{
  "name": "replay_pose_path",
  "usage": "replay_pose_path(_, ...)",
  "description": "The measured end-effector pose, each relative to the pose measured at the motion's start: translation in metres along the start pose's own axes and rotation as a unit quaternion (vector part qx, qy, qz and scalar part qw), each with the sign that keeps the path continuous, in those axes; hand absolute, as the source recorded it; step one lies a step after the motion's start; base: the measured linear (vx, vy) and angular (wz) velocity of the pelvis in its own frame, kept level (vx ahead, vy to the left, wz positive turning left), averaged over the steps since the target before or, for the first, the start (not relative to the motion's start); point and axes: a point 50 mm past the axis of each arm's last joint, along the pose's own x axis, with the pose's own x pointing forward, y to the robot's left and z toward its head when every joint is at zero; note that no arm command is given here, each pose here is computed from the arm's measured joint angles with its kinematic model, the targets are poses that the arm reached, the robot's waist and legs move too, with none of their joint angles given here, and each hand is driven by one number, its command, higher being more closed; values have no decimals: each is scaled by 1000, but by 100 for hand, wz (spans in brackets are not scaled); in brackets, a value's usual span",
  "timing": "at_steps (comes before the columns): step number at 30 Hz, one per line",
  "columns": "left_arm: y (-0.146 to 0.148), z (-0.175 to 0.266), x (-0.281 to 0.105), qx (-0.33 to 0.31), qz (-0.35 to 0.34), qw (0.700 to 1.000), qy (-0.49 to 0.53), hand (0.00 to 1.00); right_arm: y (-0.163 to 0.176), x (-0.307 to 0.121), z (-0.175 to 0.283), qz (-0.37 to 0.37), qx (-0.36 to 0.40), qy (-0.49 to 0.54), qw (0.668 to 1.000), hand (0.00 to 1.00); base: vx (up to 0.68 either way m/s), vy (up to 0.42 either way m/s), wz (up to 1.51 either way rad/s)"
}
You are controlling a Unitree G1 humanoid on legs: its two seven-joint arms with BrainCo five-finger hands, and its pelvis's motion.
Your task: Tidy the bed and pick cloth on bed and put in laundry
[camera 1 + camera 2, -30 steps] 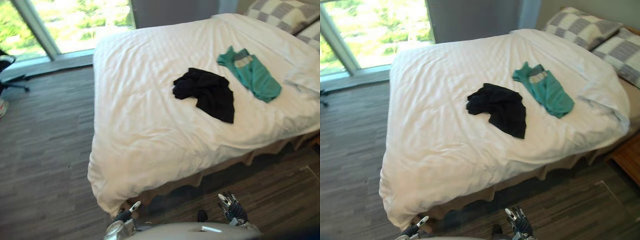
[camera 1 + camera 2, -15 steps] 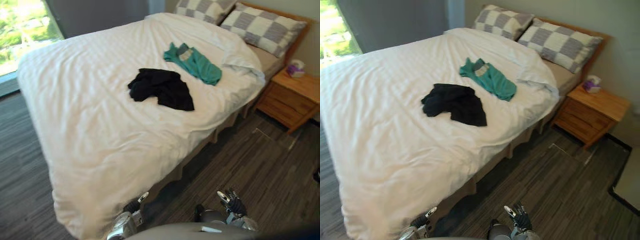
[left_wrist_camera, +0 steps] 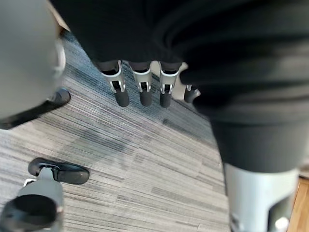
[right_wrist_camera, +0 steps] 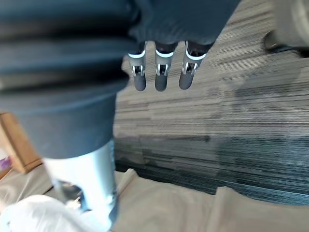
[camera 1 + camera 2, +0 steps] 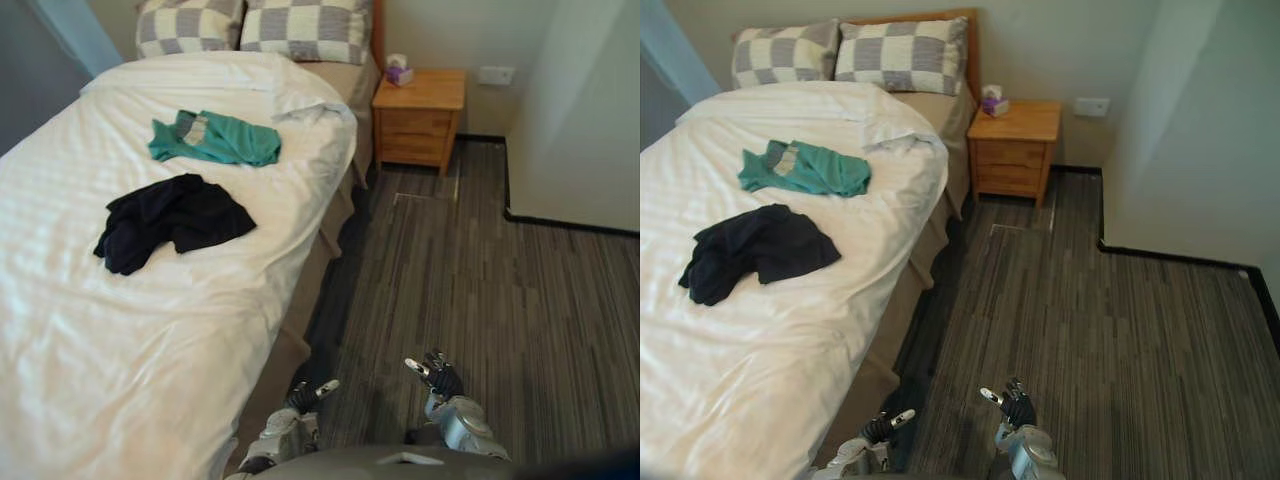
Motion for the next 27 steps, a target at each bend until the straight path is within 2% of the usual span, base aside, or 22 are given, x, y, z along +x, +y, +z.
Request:
replay_pose_path(5,16,7,-3,-67,24,997,-23,0,3,-1,-9,10,-25,26,999,0,-47,12,-130)
replay_pose_path(10,25,4,-3,-62,26,998,-15,0,-4,0,-15,1,-16,50,999,0,48,87,-32)
replay_pose_path(12,27,1,-1,-36,26,999,11,0,-15,-1,-18,-22,12,62,998,0,47,77,23)
replay_pose_path(13,45,-7,-1,3,62,997,55,0,-34,-3,-23,-40,65,76,994,0,25,26,12)
replay_pose_path(23,51,-1,-1,-23,77,997,16,0,-43,-7,-24,-37,78,58,995,0,-4,0,4)
replay_pose_path(27,67,-5,-8,-60,98,993,-15,0,-53,-19,-37,-24,84,54,995,0,3,-5,-5)
